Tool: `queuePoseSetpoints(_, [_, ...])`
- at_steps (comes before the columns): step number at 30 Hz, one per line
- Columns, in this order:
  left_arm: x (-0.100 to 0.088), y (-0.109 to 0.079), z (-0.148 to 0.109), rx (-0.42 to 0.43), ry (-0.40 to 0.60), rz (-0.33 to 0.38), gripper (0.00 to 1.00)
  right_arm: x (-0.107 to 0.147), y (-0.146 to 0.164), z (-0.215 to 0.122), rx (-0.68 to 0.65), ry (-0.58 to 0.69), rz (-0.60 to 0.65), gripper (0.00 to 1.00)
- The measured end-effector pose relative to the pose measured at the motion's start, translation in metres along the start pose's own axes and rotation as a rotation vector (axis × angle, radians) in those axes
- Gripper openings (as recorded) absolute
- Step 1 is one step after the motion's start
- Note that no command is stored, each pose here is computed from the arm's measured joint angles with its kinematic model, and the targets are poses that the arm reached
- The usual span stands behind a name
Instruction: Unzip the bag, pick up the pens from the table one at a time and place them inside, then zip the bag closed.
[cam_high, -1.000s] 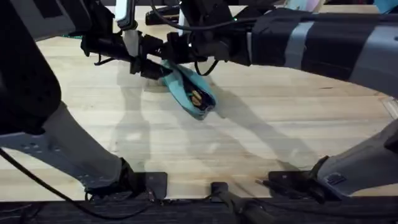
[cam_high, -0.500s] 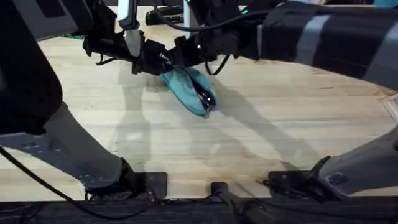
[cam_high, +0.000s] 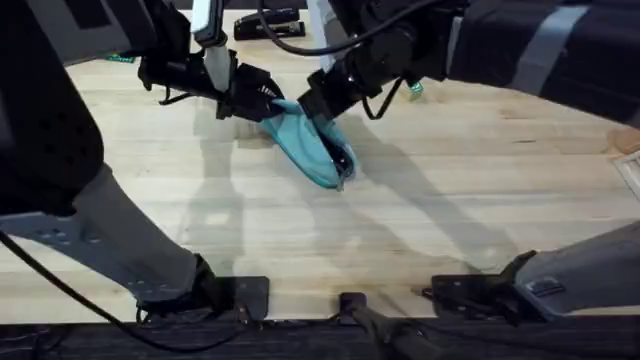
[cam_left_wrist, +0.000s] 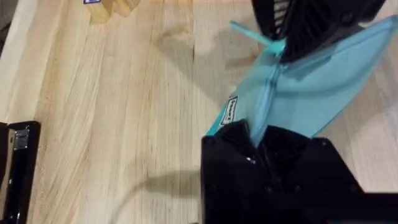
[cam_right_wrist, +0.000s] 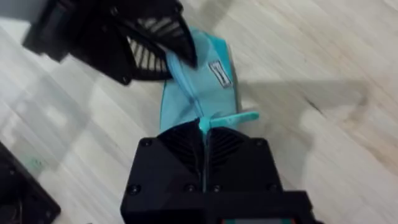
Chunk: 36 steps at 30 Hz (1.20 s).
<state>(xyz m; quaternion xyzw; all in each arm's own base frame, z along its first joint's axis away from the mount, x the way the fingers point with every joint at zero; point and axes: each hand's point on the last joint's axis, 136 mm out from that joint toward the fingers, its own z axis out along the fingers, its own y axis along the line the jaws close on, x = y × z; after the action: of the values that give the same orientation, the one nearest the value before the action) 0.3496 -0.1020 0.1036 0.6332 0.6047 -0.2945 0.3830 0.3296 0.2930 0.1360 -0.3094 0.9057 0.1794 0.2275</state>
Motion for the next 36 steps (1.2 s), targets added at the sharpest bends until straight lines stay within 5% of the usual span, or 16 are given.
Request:
queuePoseSetpoints(10, [0.005,0.0,-0.002,0.0,0.021,-0.008,0.042,0.036,-0.018,-0.03,0.036,0.132,-0.031,0.03])
queuePoseSetpoints(14, [0.008,0.0,-0.004,-0.003,0.03,-0.013,0.042,0.039,-0.029,-0.069,0.081,0.106,-0.033,0.03])
queuePoseSetpoints(24, [0.008,0.0,-0.004,-0.003,0.03,-0.013,0.042,0.037,-0.03,-0.073,0.089,0.095,-0.029,0.052])
queuePoseSetpoints(31, [0.008,0.0,-0.004,-0.003,0.03,-0.013,0.042,0.035,-0.03,-0.073,0.094,0.08,0.094,0.969])
queuePoseSetpoints(36, [0.008,0.0,-0.004,-0.003,0.031,-0.012,0.042,0.026,-0.031,-0.073,0.098,0.035,0.262,0.996])
